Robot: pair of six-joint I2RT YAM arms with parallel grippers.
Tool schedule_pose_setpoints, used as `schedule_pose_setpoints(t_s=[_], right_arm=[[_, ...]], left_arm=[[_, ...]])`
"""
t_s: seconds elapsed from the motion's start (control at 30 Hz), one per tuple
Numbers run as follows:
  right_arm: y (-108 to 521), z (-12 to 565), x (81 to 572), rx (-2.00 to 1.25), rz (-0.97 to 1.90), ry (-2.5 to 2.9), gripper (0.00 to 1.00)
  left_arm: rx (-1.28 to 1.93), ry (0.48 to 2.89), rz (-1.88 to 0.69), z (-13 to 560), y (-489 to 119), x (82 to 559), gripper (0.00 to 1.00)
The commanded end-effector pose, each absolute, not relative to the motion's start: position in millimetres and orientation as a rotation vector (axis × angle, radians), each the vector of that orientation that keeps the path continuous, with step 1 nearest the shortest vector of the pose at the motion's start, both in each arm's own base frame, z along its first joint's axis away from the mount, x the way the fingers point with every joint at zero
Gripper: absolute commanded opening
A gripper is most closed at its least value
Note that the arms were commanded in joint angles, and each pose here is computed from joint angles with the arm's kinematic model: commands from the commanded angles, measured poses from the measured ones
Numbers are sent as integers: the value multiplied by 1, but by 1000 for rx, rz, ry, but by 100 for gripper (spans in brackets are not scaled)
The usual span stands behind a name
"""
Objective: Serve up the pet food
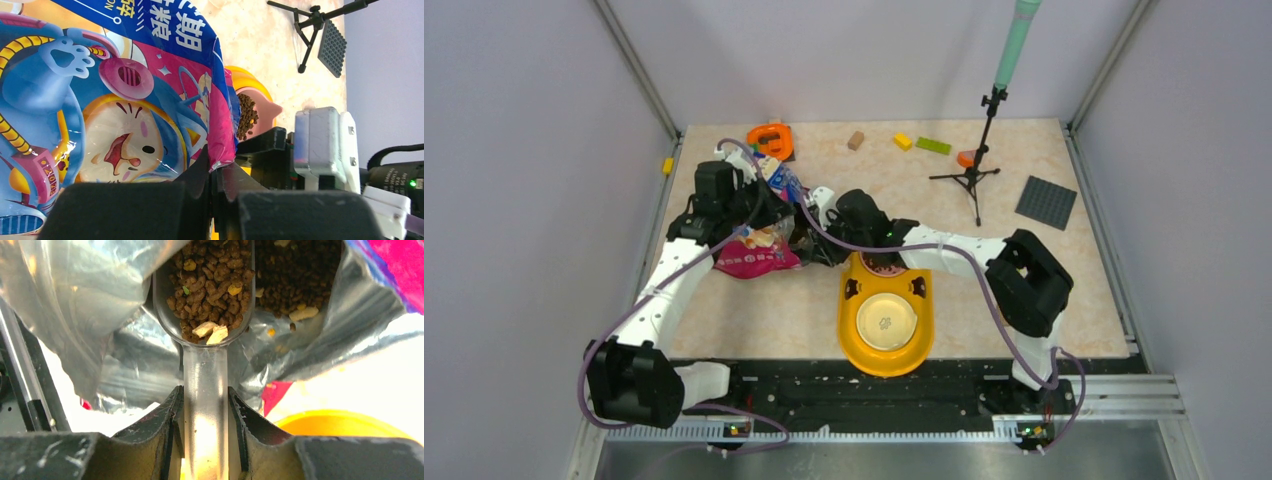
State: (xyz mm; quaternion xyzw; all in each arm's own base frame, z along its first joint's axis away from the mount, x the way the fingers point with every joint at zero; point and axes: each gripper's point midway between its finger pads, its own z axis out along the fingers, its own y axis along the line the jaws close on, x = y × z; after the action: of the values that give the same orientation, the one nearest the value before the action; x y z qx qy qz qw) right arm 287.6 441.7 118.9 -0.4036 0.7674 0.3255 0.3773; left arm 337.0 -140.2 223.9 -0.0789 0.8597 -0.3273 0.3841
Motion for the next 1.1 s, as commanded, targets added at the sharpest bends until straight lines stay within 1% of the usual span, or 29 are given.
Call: schedule_pose_setpoints(t_s=[0.0,0.2,0.4,0.63,0.8,0.97,1.07], right_arm=[[427,150,282,-1086,743,1937,0],[399,148,285,-1121,584,1953,0],[384,154,286,-1139,507,1928,0],[372,168,281,-1172,485,1882,0],[364,164,272,-1200,489,1875,0],[380,166,284,-1158,495,1845,0],[385,157,290,-1203,419,1877,0]], left_arm=[[-152,2081,-876,262,-144,337,0],[-141,2066,-867,268,-143,339,0],[-146,2074,-873,265,-143,338,0],[-150,2057,-857,270,-141,339,0],[-138,2060,-857,271,-141,336,0],[-132,2057,-854,273,-140,335,0],[-129,2052,-857,275,-141,335,0]])
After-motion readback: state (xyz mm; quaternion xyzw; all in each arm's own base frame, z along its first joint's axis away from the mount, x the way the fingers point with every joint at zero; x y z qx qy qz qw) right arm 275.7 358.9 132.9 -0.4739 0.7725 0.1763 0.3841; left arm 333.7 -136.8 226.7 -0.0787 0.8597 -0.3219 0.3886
